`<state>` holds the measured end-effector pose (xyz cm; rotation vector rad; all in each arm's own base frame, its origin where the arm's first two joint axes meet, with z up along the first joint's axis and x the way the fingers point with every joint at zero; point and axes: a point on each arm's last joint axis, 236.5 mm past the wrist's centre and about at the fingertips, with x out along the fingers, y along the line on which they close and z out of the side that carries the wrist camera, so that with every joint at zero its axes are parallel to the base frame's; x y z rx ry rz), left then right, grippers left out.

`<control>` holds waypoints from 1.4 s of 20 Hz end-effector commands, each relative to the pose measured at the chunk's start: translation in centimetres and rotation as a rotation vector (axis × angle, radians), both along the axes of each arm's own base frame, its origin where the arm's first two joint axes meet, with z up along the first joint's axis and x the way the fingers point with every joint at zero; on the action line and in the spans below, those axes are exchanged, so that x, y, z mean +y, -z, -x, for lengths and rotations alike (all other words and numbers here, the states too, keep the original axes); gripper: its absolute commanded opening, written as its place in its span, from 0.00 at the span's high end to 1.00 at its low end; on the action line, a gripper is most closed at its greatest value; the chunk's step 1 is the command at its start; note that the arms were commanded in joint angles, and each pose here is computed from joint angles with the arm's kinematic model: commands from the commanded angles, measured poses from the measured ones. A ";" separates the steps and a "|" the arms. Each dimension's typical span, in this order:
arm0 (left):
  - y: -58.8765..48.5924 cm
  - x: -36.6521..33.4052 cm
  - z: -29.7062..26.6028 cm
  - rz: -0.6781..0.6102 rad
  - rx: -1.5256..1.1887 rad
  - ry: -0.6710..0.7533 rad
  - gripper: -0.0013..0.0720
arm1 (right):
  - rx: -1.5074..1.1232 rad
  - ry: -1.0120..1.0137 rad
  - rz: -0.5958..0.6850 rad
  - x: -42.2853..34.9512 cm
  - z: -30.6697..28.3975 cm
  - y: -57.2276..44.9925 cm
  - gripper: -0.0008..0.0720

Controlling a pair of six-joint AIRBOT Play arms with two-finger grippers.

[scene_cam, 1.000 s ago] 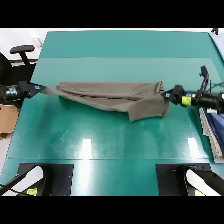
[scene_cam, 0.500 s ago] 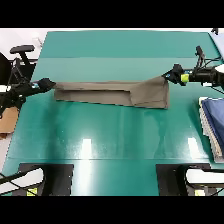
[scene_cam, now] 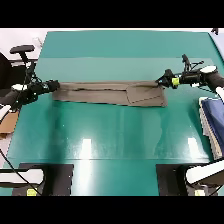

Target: Fold the shirts.

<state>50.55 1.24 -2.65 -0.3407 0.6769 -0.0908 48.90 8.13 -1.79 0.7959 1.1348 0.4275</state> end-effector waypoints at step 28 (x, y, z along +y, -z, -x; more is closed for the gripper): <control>1.9 -26.3 4.8 0.216 0.408 0.577 0.96 | 0.043 -0.072 0.022 -8.2 6.2 2.9 0.03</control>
